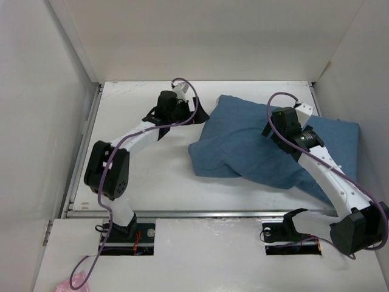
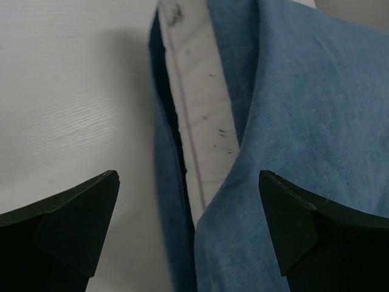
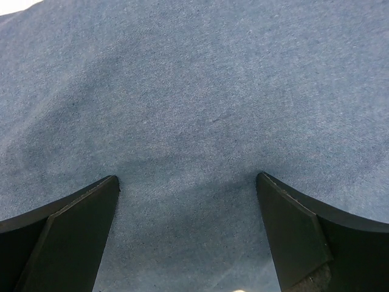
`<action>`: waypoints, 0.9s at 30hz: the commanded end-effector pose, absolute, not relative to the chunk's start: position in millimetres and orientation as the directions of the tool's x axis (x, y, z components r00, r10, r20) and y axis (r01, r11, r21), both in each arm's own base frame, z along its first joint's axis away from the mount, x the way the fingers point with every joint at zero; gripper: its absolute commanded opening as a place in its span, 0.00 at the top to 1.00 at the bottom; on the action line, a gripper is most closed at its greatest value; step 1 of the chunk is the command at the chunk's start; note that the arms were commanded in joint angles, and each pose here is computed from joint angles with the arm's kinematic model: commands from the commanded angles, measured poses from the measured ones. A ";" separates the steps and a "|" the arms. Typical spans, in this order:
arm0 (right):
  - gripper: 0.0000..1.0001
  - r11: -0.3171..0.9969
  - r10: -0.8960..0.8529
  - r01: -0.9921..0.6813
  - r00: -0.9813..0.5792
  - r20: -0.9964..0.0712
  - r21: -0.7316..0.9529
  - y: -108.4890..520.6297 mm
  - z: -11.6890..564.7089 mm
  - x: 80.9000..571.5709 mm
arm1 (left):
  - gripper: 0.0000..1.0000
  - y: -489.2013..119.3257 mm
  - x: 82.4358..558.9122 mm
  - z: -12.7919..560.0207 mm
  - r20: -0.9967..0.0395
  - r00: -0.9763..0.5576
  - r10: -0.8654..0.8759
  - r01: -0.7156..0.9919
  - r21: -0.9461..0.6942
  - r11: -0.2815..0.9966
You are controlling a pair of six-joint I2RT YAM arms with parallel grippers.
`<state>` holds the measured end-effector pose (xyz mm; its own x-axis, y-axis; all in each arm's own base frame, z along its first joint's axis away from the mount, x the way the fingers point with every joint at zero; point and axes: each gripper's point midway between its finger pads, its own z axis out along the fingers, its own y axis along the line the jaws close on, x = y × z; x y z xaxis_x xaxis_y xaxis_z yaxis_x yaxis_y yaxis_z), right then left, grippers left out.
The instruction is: Put the pillow into the pillowcase
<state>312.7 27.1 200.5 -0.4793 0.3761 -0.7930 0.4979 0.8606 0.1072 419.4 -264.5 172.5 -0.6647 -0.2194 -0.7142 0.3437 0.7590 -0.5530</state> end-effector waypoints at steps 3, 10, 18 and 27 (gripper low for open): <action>0.00 0.867 0.397 0.471 -0.457 -0.796 0.163 34.9 200.8 325.2 | 0.00 -316.7 411.2 188.9 -0.739 -0.663 -0.122 0.589 -0.615 0.525; 0.00 0.880 0.389 0.444 -0.470 -0.792 0.169 41.3 193.2 331.8 | 1.00 -341.3 398.2 189.9 -0.725 -0.681 -0.105 0.631 -0.653 0.418; 0.00 0.926 0.319 0.355 -0.554 -0.769 0.129 58.1 172.7 348.0 | 1.00 -256.5 442.9 242.1 -0.792 -0.500 -0.350 0.556 -0.603 0.572; 0.00 0.993 0.121 0.051 -0.491 -0.863 0.110 129.9 208.5 368.7 | 1.00 -132.0 461.0 253.1 -0.819 -0.324 -0.473 0.210 -0.549 0.809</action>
